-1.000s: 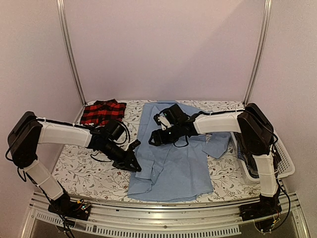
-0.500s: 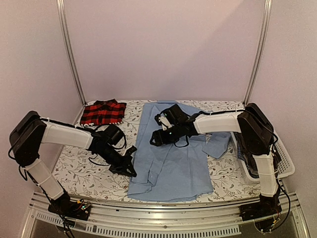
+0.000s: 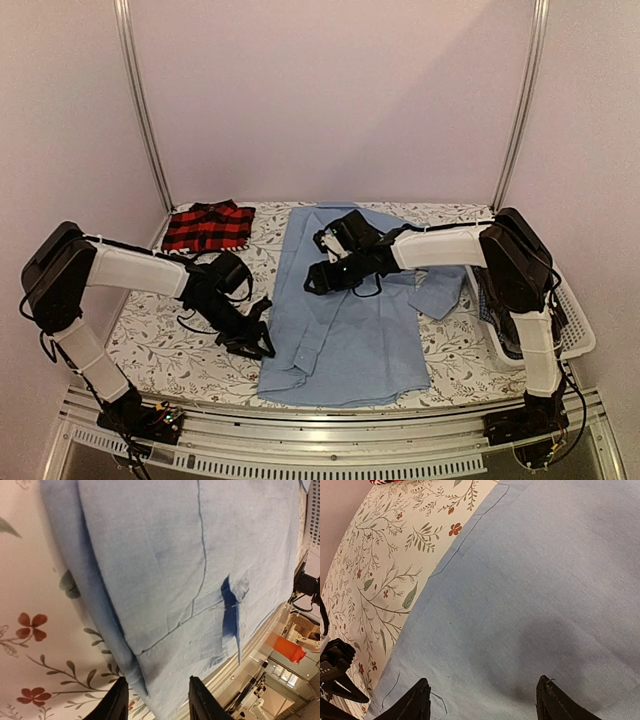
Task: Fold and stack the long sleeve shirts
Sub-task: Adjust the sleeve of the 1/3-folded shirt, then move the 1/3-folded shirt to the center of the board.
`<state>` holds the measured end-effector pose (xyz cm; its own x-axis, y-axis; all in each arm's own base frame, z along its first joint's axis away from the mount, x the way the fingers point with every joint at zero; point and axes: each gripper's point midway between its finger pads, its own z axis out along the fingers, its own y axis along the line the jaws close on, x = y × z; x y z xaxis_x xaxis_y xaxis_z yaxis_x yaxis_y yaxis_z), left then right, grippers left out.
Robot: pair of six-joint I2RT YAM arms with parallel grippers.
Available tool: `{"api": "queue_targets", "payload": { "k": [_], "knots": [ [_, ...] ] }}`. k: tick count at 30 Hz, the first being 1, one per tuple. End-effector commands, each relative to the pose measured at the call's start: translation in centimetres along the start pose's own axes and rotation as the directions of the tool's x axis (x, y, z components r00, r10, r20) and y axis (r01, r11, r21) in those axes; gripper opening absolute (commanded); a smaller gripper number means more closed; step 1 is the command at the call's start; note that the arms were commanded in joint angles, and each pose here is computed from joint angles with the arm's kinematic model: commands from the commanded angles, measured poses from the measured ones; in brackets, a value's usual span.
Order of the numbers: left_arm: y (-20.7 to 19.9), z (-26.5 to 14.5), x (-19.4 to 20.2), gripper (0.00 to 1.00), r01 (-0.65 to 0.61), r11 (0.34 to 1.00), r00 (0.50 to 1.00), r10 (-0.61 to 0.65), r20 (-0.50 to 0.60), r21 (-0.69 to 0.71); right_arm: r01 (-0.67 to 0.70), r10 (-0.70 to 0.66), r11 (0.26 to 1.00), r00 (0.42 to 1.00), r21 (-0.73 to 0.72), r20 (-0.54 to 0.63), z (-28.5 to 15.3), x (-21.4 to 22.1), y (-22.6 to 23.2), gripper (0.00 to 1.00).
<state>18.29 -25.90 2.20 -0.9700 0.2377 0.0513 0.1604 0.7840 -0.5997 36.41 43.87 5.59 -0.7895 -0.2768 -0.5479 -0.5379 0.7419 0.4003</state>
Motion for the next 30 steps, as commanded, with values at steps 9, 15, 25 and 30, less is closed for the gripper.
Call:
{"api": "queue_targets", "payload": {
  "k": [9,15,25,30],
  "knots": [
    [1.2,-5.0,-12.0,0.41,0.008,0.996,0.948,0.020,0.317,-0.088,-0.018,0.009,0.995,0.995,0.097,0.095,-3.8,-3.2,-1.3,0.65],
    [2.3,-4.9,-19.3,0.41,0.025,0.991,0.917,0.028,0.397,-0.128,-0.065,0.054,0.988,0.995,0.138,0.083,-4.7,-2.2,-3.6,0.53],
    [4.9,-2.8,-22.0,0.32,0.090,0.977,0.923,-0.008,0.385,-0.195,-0.080,0.064,0.978,0.994,0.191,0.092,-7.7,-0.4,-5.2,0.52],
    [6.0,-2.1,-21.6,0.12,0.112,0.970,0.928,-0.024,0.372,-0.217,-0.088,0.069,0.974,0.993,0.209,0.097,-8.1,-0.1,-5.5,0.52]
  ]
}}
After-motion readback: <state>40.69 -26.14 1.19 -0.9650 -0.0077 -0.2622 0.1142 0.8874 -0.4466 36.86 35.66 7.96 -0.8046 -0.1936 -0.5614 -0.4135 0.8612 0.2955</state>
